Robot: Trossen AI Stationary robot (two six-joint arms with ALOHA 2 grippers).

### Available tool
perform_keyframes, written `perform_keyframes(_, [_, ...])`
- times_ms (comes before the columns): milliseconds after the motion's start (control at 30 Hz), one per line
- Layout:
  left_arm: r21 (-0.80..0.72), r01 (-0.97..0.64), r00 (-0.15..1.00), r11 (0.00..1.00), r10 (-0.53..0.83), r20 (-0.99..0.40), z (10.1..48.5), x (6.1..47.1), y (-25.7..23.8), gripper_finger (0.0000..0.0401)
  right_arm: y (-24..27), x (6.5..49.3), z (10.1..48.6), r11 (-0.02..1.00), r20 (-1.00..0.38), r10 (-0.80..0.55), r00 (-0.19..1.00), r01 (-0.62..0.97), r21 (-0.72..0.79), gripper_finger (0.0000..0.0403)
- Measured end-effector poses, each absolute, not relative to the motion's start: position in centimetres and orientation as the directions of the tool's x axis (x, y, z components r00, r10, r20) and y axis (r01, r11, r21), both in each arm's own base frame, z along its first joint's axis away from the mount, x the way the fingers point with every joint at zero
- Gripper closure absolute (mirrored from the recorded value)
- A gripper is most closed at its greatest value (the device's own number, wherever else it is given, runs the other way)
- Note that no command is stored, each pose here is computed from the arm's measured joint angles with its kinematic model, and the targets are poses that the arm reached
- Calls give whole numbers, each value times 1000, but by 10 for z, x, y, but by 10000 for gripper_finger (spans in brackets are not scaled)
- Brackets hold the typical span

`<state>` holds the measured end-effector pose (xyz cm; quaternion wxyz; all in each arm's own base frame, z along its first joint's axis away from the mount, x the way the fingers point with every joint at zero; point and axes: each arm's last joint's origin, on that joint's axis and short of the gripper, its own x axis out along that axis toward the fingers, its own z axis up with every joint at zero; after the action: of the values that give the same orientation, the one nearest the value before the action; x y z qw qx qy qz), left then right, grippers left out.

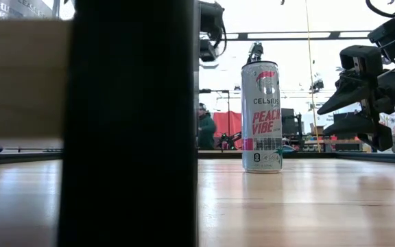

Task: Place canned beverage on shelf
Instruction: Put the blue soda can on the shelf aligned with the other blue soda can

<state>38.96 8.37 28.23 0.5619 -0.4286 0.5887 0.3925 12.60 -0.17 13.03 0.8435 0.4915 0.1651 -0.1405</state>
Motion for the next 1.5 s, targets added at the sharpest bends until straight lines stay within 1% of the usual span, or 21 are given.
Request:
perform_keyframes(233, [2,-980,-8,201,-33,-999,302,367,41,188,-2,126,130,477,-417,-75,906,399,783,220])
perform_keyframes(300, [-6,-988,5,153,-8,-1000,306,357,23,188,-2,126,130,477,-417,-75,906,400,782,220])
perform_keyframes(400, [-55,-996,57,70,26,-998,309,341,-2,183,-2,126,130,477,-417,-75,906,400,783,220])
perform_keyframes(500, [-102,-995,102,4,26,-994,306,324,-19,177,-2,126,130,477,-417,-75,906,399,783,220])
perform_keyframes(567, [-92,-995,92,-32,12,-996,299,313,-28,176,-2,126,130,477,-417,-75,906,400,783,220])
perform_keyframes(633, [-85,-995,86,-44,-32,-996,291,305,-36,175,-2,126,130,477,-417,-75,906,400,782,220])
perform_keyframes(733, [-95,-995,96,-10,-84,-992,283,298,-47,174,-2,126,130,477,-417,-75,906,399,783,220])
perform_keyframes(833, [-100,-993,93,64,-97,-991,281,293,-58,173,-2,126,130,477,-417,-75,906,400,783,220])
perform_keyframes(933, [-99,-987,88,123,-96,-992,287,284,-73,173,-2,126,130,477,-417,-75,906,400,783,220])
perform_keyframes(1067, [-141,-965,122,223,-98,-988,293,275,-101,173,-2,126,130,477,-417,-75,906,399,783,220])
perform_keyframes(1200, [-153,-944,138,291,-73,-988,295,266,-124,172,-2,126,130,477,-417,-75,906,400,783,220])
perform_keyframes(1300, [-168,-931,150,324,-80,-985,297,263,-134,172,-2,126,130,477,-417,-75,906,399,783,220])
perform_keyframes(1500, [-180,-923,156,341,-98,-983,299,261,-141,172,-2,126,130,477,-417,-75,906,399,783,220])
